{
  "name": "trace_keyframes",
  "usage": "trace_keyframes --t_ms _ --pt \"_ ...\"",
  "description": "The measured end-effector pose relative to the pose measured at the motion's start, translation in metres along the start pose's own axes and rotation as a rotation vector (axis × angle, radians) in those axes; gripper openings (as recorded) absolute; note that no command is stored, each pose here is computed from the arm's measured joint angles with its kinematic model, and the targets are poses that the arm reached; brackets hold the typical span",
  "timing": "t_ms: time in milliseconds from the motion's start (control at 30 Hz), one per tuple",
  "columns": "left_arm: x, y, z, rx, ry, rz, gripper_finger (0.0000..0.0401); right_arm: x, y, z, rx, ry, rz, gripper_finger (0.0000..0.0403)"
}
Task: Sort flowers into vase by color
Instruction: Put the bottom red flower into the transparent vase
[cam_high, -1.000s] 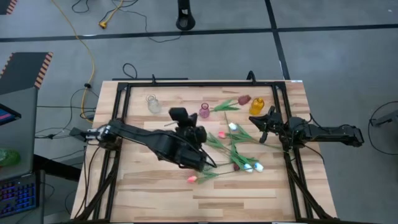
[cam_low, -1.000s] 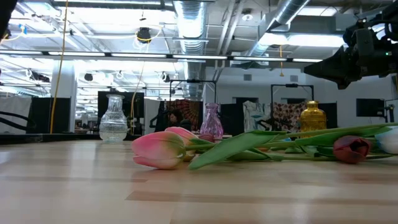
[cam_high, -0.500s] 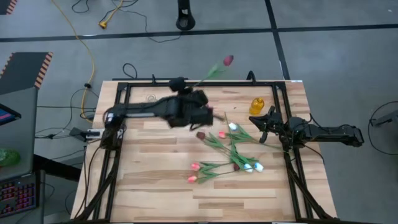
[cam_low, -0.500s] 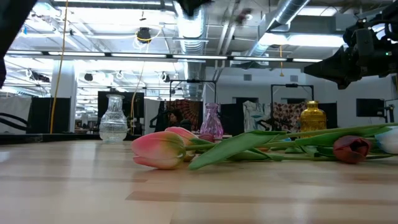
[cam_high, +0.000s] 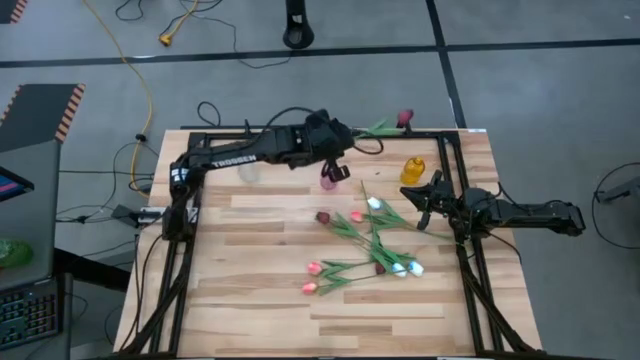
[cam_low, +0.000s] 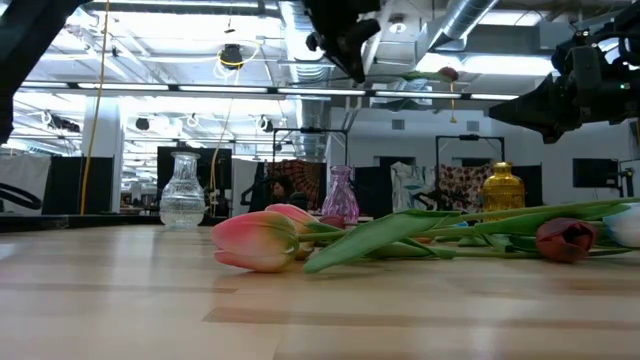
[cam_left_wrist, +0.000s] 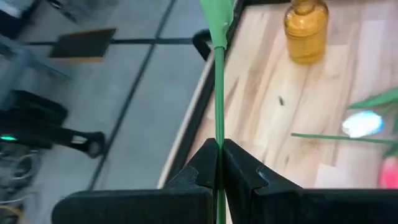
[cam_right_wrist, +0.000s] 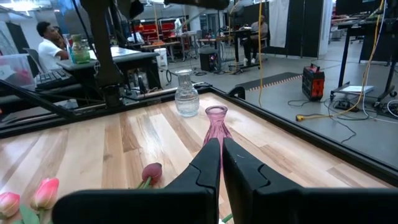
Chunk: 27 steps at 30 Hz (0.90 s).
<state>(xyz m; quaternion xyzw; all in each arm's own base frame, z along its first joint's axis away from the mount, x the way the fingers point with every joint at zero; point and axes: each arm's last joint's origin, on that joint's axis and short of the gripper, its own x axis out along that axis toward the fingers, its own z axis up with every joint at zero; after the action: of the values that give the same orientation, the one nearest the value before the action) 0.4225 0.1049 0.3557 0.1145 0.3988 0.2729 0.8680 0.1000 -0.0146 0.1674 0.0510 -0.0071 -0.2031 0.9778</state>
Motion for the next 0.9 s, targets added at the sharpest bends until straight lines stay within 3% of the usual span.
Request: trace_keyframes --t_ms 200,333,633,767,900 --pt "-0.007 0.018 -0.007 -0.046 -0.013 -0.021 0.0 0.0 0.0 0.0 0.0 0.0 0.0 0.0047" --pt "-0.02 0.033 -0.03 -0.102 -0.087 0.006 0.0 0.0 0.0 0.0 0.0 0.001 0.0 0.0047" --pt "-0.076 0.057 -0.151 -0.247 -0.307 0.036 0.0 0.0 0.0 0.0 0.0 0.001 0.0 0.0047" --pt "-0.105 0.064 -0.193 -0.307 -0.523 0.013 0.0 0.0 0.0 0.0 0.0 0.001 0.0 0.0047" --pt "-0.117 0.066 -0.228 -0.399 -0.644 0.088 0.0 0.0 0.0 0.0 0.0 0.001 0.0 0.0047"
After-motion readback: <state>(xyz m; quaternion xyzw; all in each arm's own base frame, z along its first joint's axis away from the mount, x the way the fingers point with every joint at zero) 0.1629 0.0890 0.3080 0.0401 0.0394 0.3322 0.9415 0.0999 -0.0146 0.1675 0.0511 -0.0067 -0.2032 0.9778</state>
